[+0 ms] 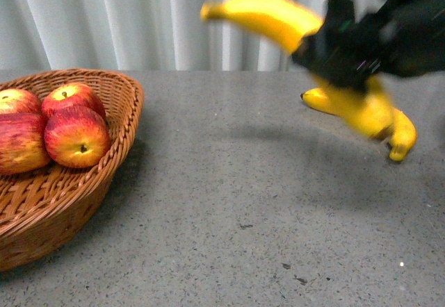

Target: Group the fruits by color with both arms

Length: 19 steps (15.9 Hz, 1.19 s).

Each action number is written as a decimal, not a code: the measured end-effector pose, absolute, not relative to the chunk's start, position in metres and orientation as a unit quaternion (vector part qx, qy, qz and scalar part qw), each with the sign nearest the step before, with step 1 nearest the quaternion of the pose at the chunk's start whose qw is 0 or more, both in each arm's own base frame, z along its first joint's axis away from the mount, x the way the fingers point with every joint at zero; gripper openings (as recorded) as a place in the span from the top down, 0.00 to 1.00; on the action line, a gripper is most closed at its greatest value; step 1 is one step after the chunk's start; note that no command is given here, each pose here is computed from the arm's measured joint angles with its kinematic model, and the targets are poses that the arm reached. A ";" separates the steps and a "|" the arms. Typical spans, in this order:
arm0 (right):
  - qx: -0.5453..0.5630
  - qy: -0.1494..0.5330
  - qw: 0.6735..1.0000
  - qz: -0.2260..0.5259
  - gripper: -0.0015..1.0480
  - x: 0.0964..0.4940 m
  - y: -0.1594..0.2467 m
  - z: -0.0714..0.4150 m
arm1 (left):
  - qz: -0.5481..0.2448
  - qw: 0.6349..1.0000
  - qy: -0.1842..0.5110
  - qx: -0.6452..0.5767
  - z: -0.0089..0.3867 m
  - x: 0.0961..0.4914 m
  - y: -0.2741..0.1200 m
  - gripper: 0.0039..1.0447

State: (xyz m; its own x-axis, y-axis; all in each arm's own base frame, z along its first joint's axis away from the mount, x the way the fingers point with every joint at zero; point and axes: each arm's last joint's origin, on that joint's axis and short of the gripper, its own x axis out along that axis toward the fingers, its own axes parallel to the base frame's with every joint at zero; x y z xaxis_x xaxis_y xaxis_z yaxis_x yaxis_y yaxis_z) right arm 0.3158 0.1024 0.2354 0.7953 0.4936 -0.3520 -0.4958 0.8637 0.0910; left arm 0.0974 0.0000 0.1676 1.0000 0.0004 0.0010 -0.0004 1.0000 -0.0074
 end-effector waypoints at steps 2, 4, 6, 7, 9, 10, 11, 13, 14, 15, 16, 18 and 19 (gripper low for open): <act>0.010 0.143 0.965 0.222 0.65 0.291 0.053 0.270 | 0.000 1.000 0.000 -0.004 0.168 0.097 0.000 0.06; 0.003 0.144 0.976 0.162 0.65 0.274 -0.003 0.276 | 0.000 1.000 0.000 -0.004 0.168 0.097 0.000 0.06; 0.004 0.180 0.980 0.090 0.65 0.272 -0.057 0.261 | 0.000 1.000 0.000 -0.004 0.168 0.097 0.000 0.06; 0.009 0.213 0.976 0.048 0.65 0.270 -0.087 0.245 | 0.000 1.000 0.000 -0.004 0.168 0.097 0.000 0.06; 0.015 0.260 0.965 -0.022 0.65 0.263 -0.135 0.216 | 0.000 1.000 -0.001 -0.004 0.168 0.097 0.000 0.06; 0.024 0.281 0.959 -0.042 0.65 0.261 -0.148 0.204 | 0.000 1.000 0.000 -0.004 0.168 0.097 0.000 0.06; 0.032 0.299 0.953 -0.041 0.65 0.261 -0.150 0.196 | 0.000 1.000 -0.001 -0.004 0.168 0.097 0.000 0.06; 0.027 0.293 0.955 -0.026 0.47 0.264 -0.145 0.201 | 0.000 1.000 0.000 -0.004 0.168 0.097 0.000 0.06; 0.022 0.285 0.958 -0.019 0.36 0.266 -0.142 0.208 | 0.000 1.000 0.000 -0.004 0.168 0.097 0.000 0.06; 0.018 0.273 0.962 -0.011 0.26 0.269 -0.137 0.217 | 0.000 1.000 0.000 -0.004 0.168 0.097 0.000 0.06; 0.013 0.260 0.965 -0.002 0.15 0.272 -0.131 0.228 | 0.000 1.000 -0.001 -0.004 0.168 0.097 0.000 0.06; -0.002 0.218 0.975 0.034 0.07 0.285 -0.108 0.254 | 0.000 1.000 0.000 -0.004 0.168 0.097 0.000 0.06; -0.011 0.192 0.980 0.059 0.07 0.295 -0.093 0.266 | 0.000 1.000 0.000 -0.004 0.168 0.097 0.000 0.06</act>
State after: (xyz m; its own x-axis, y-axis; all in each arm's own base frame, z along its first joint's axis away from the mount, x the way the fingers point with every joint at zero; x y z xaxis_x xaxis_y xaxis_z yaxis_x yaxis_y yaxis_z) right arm 0.2948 -0.0929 0.2664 0.9195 0.1111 -0.3772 -0.1198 0.9928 0.0004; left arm 0.0974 0.0000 0.1675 1.0000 0.0000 0.0006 0.0000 1.0000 -0.0071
